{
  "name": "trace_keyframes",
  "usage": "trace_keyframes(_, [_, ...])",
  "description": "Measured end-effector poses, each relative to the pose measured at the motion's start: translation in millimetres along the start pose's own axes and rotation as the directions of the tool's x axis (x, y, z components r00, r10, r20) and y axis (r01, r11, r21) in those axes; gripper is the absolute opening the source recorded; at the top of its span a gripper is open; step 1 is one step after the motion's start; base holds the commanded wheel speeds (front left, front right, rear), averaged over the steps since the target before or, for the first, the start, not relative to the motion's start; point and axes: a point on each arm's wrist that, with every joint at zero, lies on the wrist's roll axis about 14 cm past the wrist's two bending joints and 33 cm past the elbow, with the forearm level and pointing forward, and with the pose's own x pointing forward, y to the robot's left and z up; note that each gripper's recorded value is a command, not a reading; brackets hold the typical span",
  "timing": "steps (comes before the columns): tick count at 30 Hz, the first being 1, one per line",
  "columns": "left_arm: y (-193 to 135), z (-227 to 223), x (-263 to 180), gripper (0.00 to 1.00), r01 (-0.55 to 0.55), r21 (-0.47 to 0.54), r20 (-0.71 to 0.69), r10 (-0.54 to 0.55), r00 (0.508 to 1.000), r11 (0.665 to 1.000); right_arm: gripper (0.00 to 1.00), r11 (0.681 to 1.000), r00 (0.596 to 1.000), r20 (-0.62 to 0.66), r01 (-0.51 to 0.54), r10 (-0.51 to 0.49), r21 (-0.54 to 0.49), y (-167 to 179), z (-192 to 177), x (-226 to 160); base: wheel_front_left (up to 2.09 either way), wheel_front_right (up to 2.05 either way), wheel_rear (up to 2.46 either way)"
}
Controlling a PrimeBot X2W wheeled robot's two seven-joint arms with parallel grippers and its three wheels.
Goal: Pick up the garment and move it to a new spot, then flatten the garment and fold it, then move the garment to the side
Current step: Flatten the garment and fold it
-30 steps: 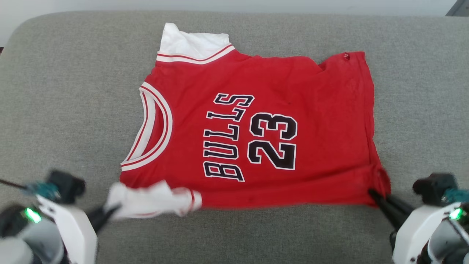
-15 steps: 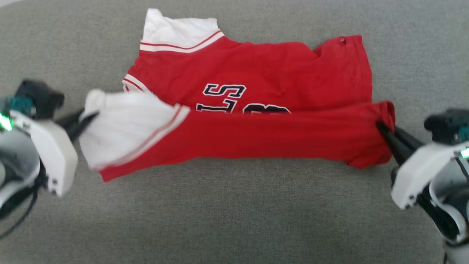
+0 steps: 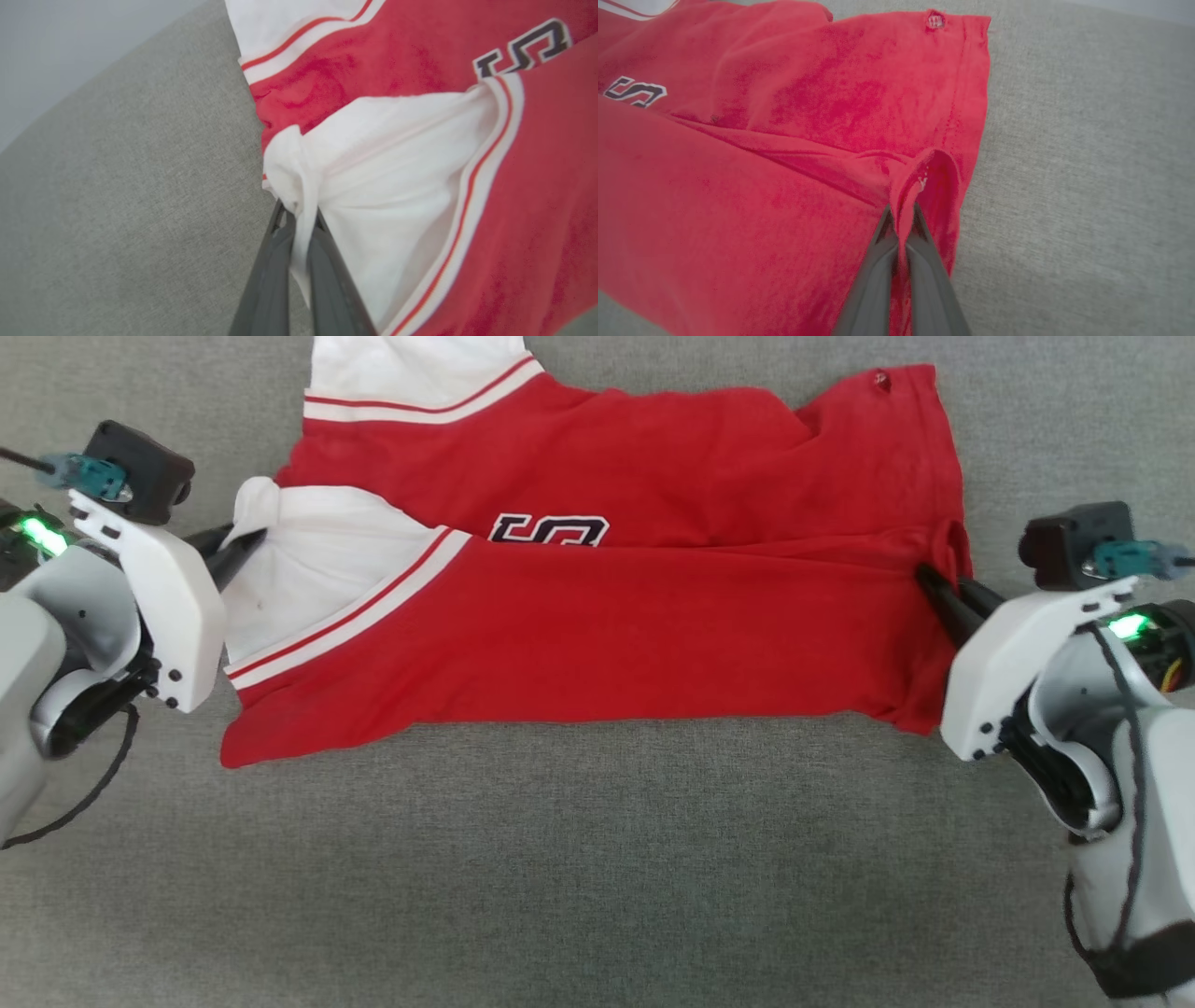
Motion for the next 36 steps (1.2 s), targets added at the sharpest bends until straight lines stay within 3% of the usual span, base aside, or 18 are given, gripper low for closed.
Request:
trace_keyframes(5, [-3,-23,17,0.0,0.0,-0.074,-0.083,-0.006,0.997,0.997,0.0,1.0,0.999,-0.051,0.003,-0.002,0.015,-1,-10,14,0.0,0.0,0.0])
trace_keyframes(6, [-5,-26,19,0.0,0.003,-0.091,-0.096,-0.012,0.995,0.996,0.04,1.0,0.998,-0.061,0.003,-0.002,0.014,-1,-11,16,0.0,0.0,0.0])
trace_keyframes(7, [-6,-29,21,0.06,0.002,-0.12,-0.105,-0.015,0.994,0.993,0.23,1.0,0.997,-0.071,0.005,-0.004,0.014,-1,-12,18,0.0,0.0,0.0])
trace_keyframes(8, [-5,-30,21,0.2,0.0,-0.129,-0.116,-0.015,0.993,0.992,0.38,1.0,0.997,-0.083,0.004,-0.002,0.014,0,-13,19,0.0,0.0,0.0])
trace_keyframes(9, [-5,-30,21,0.35,-0.001,-0.126,-0.118,-0.014,0.993,0.992,0.73,1.0,0.996,-0.092,0.004,-0.002,0.014,0,-13,19,0.0,0.0,0.0])
trace_keyframes(10, [-4,-28,21,0.49,-0.004,-0.138,-0.111,-0.012,0.994,0.99,1.0,1.0,0.995,-0.096,0.004,-0.003,0.016,1,-13,19,0.0,0.0,0.0])
trace_keyframes(11, [-3,-25,20,1.0,-0.005,-0.153,-0.104,-0.011,0.994,0.988,1.0,1.0,0.996,-0.095,0.006,-0.005,0.016,0,-11,19,0.0,0.0,0.0])
trace_keyframes(18, [13,-19,1,1.0,-0.042,-0.213,-0.095,0.022,0.995,0.976,1.0,1.0,0.999,-0.049,0.016,-0.016,0.015,0,5,2,0.0,0.0,0.0])
trace_keyframes(24, [23,-7,-21,1.0,-0.063,-0.228,-0.064,0.049,0.997,0.972,1.0,0.998,0.992,0.116,0.04,-0.045,0.046,-1,36,-23,0.0,0.0,0.0])
trace_keyframes(36, [-22,-32,-52,1.0,-0.05,-0.337,-0.16,-0.005,0.987,0.94,1.0,0.985,0.893,0.419,0.127,-0.164,0.115,-17,73,-76,0.0,0.0,0.0])
